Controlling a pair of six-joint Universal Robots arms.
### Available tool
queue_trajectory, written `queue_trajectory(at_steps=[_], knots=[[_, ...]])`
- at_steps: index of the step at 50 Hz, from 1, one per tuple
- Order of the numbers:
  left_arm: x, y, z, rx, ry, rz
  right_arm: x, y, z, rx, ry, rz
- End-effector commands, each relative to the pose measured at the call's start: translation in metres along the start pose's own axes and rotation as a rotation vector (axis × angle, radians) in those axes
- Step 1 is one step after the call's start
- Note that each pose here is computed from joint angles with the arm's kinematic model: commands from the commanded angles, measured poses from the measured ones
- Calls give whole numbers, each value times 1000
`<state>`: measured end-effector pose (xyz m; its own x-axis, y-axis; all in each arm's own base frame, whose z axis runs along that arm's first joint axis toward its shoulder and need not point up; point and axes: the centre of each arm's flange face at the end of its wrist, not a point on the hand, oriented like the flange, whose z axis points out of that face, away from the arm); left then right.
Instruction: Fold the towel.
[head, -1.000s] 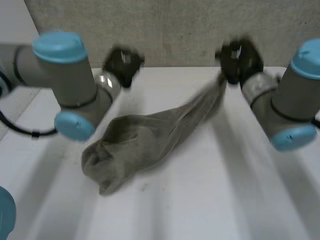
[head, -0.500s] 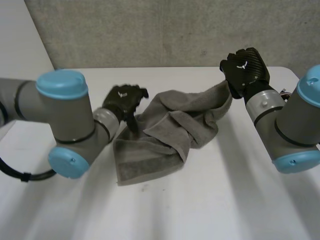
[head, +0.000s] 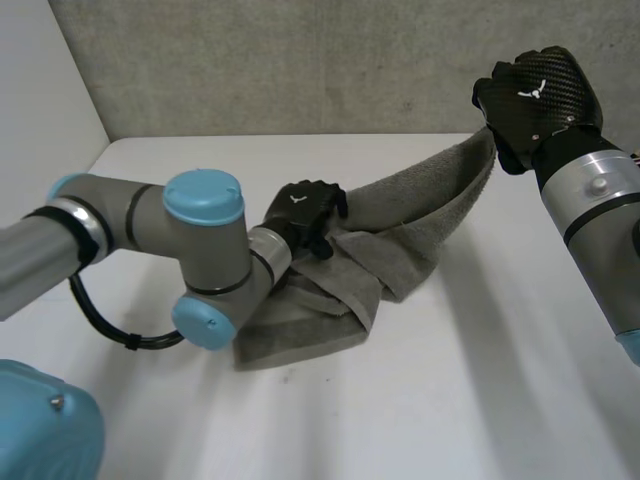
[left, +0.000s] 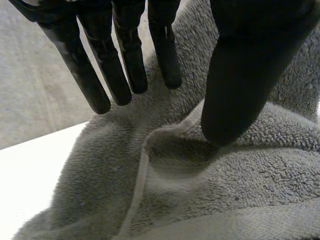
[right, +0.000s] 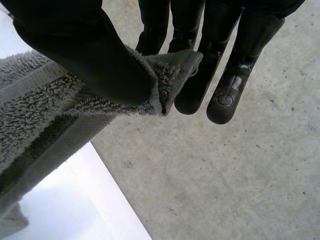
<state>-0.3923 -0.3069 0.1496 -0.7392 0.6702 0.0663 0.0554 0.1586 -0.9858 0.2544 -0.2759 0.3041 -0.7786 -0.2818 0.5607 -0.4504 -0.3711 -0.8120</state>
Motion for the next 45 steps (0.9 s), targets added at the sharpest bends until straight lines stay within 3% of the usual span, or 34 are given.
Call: queue_trajectory(at_steps=[1, 22, 30, 32, 36, 38, 40, 41, 43, 45], knots=[[8, 14, 11, -21, 23, 2, 0, 5, -1, -16, -3, 0], [14, 25, 28, -20, 30, 18, 12, 23, 6, -58, 29, -8], [14, -57, -5, 25, 7, 23, 18, 23, 10, -73, 37, -15], [-4, -101, -31, 52, -57, 27, 19, 23, 9, -90, 26, -16], [-19, -139, -61, 80, -107, 63, 21, 20, 7, -137, -4, -10], [-23, -154, -76, 93, -125, 101, 27, 16, 3, -190, -34, -2], [-32, -183, -108, 122, -174, 210, 31, 15, 2, -216, -40, 1], [-32, -183, -108, 123, -174, 210, 31, 15, 2, -216, -40, 1], [-39, -200, -137, 118, -219, 322, 37, 7, -1, -242, -58, 5], [-39, -202, -149, 102, -230, 368, 39, 3, -2, -249, -70, 5]])
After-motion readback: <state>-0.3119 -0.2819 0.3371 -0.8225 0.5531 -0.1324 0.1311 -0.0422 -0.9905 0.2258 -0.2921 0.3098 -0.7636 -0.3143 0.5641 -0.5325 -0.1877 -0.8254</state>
